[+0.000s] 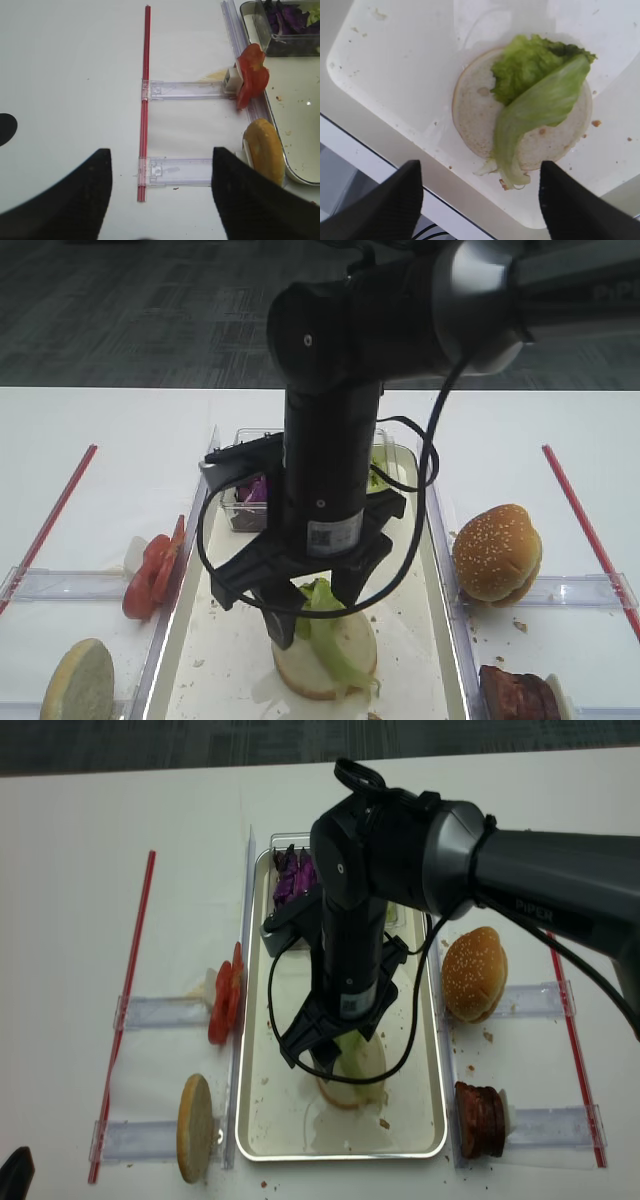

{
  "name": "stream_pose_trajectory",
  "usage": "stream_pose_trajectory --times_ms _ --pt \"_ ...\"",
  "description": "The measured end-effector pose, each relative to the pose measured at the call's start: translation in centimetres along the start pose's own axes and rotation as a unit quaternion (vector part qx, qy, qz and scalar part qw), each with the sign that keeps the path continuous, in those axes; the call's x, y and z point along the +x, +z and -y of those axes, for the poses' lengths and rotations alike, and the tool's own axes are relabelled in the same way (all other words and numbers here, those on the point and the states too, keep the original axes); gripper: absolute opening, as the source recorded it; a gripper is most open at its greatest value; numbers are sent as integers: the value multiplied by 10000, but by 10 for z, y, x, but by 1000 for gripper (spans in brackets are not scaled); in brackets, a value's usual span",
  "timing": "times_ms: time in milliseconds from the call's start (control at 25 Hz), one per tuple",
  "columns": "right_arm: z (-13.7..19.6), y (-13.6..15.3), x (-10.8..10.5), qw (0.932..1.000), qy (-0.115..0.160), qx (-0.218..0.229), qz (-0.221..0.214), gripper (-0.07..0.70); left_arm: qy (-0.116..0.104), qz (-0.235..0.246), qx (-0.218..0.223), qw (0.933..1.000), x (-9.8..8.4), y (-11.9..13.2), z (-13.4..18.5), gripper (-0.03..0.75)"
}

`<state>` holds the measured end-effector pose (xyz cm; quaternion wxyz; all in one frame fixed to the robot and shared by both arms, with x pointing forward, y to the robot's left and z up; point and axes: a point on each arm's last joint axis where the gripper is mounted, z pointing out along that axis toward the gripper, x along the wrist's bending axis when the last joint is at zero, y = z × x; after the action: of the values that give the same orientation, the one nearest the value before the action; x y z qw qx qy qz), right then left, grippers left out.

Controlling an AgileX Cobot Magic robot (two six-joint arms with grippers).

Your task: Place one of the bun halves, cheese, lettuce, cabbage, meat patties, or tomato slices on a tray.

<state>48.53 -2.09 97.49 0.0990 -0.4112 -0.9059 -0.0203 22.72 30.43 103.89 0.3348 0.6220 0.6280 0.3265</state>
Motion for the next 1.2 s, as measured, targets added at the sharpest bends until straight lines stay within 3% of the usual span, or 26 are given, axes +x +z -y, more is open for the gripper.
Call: stream_pose_trajectory --times_ms 440,1000,1200 --pt "-17 -34 8 9985 -125 -523 -41 492 0 0 0 10000 0 0 0 412" --pt "-18 -35 6 9985 -147 -521 117 489 0 0 0 10000 0 0 0 412" --pt "-19 -38 -7 9984 56 -550 144 480 0 0 0 10000 0 0 0 412"
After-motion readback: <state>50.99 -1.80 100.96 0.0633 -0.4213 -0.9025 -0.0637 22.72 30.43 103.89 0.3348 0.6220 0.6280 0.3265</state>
